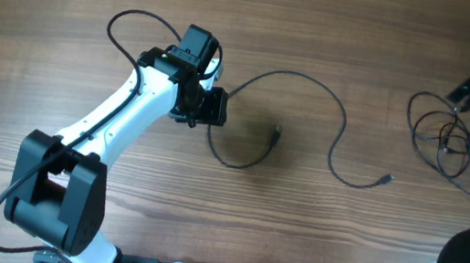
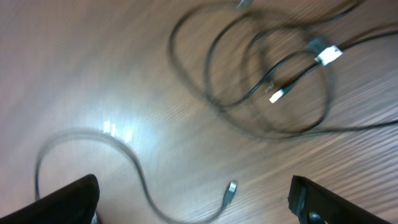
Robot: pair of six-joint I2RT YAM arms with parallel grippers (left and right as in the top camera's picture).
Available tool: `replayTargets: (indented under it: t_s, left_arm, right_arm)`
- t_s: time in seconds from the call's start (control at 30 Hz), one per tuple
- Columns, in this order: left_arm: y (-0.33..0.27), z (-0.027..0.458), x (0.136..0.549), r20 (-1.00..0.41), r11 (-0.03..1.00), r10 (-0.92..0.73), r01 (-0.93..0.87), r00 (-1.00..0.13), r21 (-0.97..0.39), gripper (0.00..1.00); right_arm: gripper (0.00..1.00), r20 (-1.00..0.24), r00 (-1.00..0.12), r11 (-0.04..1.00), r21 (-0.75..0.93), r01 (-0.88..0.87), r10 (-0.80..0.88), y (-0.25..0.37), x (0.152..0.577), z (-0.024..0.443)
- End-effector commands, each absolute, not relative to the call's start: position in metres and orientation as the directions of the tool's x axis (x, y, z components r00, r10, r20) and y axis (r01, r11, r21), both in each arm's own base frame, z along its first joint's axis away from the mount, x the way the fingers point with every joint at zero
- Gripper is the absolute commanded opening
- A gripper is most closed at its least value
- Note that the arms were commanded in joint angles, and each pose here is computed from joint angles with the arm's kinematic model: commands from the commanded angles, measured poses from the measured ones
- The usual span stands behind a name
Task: Untangle cables
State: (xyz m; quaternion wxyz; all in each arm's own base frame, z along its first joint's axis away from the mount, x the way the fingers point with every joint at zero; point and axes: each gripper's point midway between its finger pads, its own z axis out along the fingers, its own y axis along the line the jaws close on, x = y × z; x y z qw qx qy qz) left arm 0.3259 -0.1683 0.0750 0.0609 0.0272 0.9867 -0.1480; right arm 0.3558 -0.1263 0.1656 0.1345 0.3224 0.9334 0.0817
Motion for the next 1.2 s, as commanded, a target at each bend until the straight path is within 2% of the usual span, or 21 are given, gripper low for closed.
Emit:
replayTargets:
  t_s: [0.0, 0.1, 0.17, 0.23, 0.3, 0.43, 0.5, 0.67, 0.77, 0.87, 0.9, 0.93, 0.97, 1.17]
  left_arm:
    - [-0.166, 0.074, 0.327, -0.132, 0.961, 0.029, 0.064, -0.991, -0.269, 0.57]
    - [-0.161, 0.073, 0.328, -0.14, 0.968, 0.025, 0.059, -0.99, -0.243, 0.58]
    - [-0.15, 0.071, 0.331, -0.152, 0.982, 0.019, 0.047, -0.988, -0.185, 0.58]
    - [-0.143, 0.071, 0.334, -0.153, 0.983, 0.0, 0.028, -0.988, -0.181, 0.6]
    - [-0.129, 0.071, 0.338, -0.148, 0.984, -0.04, -0.013, -0.988, -0.18, 0.6]
    - [-0.112, 0.07, 0.342, -0.141, 0.982, -0.087, -0.061, -0.986, -0.177, 0.61]
    - [-0.11, 0.07, 0.341, -0.134, 0.982, -0.091, -0.067, -0.987, -0.175, 0.61]
    - [-0.11, 0.07, 0.341, -0.135, 0.982, -0.091, -0.067, -0.987, -0.175, 0.61]
    - [-0.11, 0.07, 0.341, -0.134, 0.982, -0.091, -0.067, -0.987, -0.176, 0.61]
    - [-0.11, 0.07, 0.34, -0.131, 0.982, -0.091, -0.067, -0.987, -0.175, 0.61]
    - [-0.11, 0.07, 0.34, -0.131, 0.982, -0.091, -0.068, -0.987, -0.175, 0.61]
    - [-0.11, 0.07, 0.34, -0.131, 0.982, -0.091, -0.068, -0.987, -0.175, 0.61]
    - [-0.11, 0.07, 0.34, -0.131, 0.982, -0.091, -0.068, -0.987, -0.175, 0.61]
    - [-0.114, 0.07, 0.339, -0.123, 0.979, -0.09, -0.065, -0.988, -0.196, 0.61]
  right_arm:
    - [1.0, -0.185, -0.934, 0.938, 0.224, 0.263, 0.306, -0.057, 0.36, 0.161]
    - [0.98, -0.161, -0.984, 0.98, 0.195, 0.042, 0.075, -0.003, 0.366, 0.146]
    - [0.89, -0.124, -0.992, 0.993, 0.118, 0.001, 0.016, 0.015, 0.371, 0.126]
    - [0.81, -0.054, -0.998, 0.999, 0.006, 0.035, 0.035, 0.018, 0.37, 0.102]
    - [0.77, 0.041, -0.998, 0.999, -0.017, 0.051, 0.052, 0.032, 0.359, 0.079]
    - [0.63, 0.188, -0.98, 0.997, -0.046, 0.065, 0.073, 0.046, 0.328, 0.057]
    - [0.63, 0.231, -0.971, 0.998, -0.049, 0.044, 0.054, 0.051, 0.308, 0.045]
    - [0.66, 0.134, -0.99, 0.999, -0.028, 0.029, 0.033, 0.05, 0.278, 0.011]
    - [0.66, 0.121, -0.992, 0.999, -0.025, 0.031, 0.034, 0.048, 0.27, -0.009]
    - [0.62, 0.144, -0.989, 0.999, 0.02, 0.037, 0.033, 0.055, 0.259, -0.018]
    - [0.59, 0.154, -0.987, 0.998, 0.039, 0.039, 0.033, 0.058, 0.256, -0.02]
    - [0.5, 0.166, -0.986, 0.996, 0.074, 0.046, 0.033, 0.064, 0.252, -0.022]
    - [0.37, 0.177, -0.984, 0.994, 0.097, 0.051, 0.033, 0.068, 0.248, -0.023]
    - [0.11, 0.206, -0.976, 0.98, 0.166, 0.111, 0.076, 0.081, 0.244, -0.021]
